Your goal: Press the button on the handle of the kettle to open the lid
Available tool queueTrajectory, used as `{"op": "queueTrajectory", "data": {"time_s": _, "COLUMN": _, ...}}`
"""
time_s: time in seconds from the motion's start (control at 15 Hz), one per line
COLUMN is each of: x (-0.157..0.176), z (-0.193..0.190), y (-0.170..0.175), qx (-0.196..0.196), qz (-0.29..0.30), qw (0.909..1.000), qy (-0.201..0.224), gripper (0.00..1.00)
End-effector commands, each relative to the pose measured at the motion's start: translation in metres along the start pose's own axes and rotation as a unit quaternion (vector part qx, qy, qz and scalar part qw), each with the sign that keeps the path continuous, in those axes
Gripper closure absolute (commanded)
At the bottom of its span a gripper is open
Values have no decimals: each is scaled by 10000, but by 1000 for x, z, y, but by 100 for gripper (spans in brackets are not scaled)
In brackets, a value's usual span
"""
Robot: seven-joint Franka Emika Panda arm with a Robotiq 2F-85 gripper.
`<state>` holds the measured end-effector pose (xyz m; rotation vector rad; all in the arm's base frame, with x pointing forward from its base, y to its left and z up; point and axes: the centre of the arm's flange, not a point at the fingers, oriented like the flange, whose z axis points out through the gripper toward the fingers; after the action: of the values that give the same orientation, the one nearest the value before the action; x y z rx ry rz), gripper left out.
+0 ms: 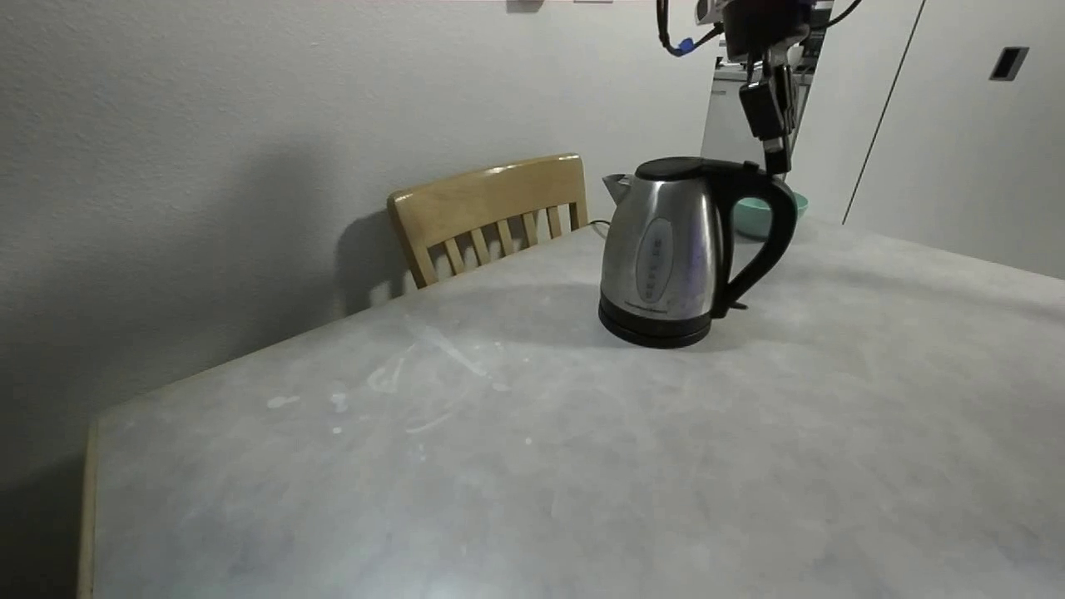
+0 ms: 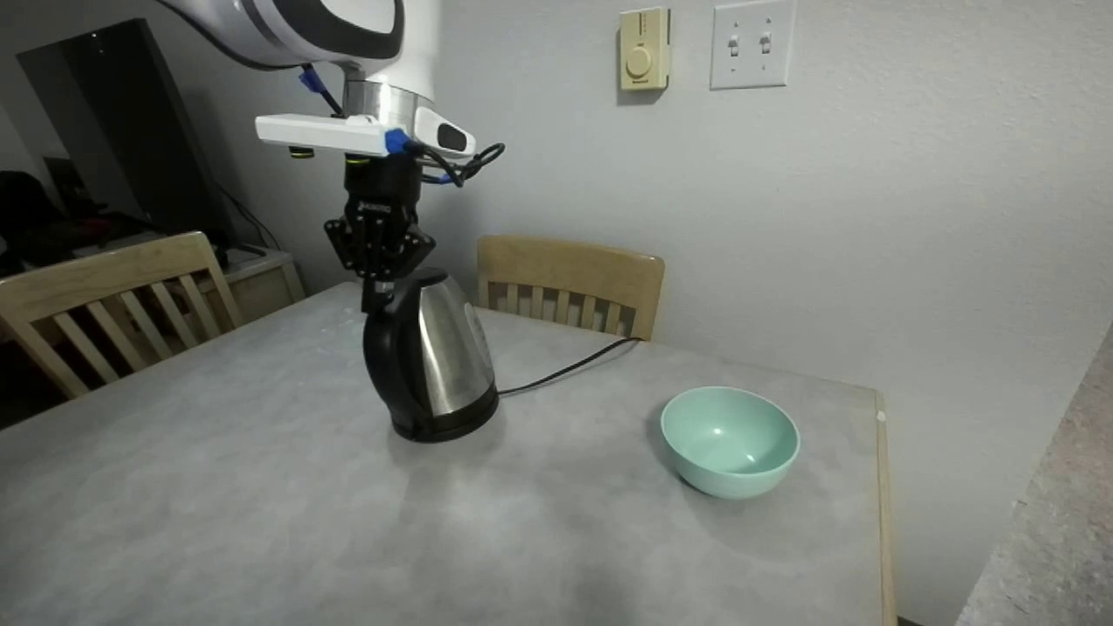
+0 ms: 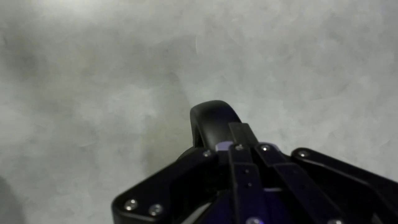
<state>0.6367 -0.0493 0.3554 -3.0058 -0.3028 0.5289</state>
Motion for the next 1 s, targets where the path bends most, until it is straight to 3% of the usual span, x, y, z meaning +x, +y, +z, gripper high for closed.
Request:
{"op": "queueTrajectory", "data": {"time_s": 0.0, "x": 21, "z": 12, "y": 4, "qx": 79, "qz": -26, "qw": 9996, "qy": -276, "gripper": 100}}
{"op": "queueTrajectory", "data": {"time_s": 0.6, "x": 4, "z": -26, "y": -17, "qx": -200, "qz": -239, "qw": 9993, "qy": 216, "gripper": 100}}
{"op": "queueTrajectory", "data": {"time_s": 0.93, "x": 4, "z": -43, "y": -13, "qx": -313, "qz": -266, "qw": 9979, "qy": 492, "gripper": 100}}
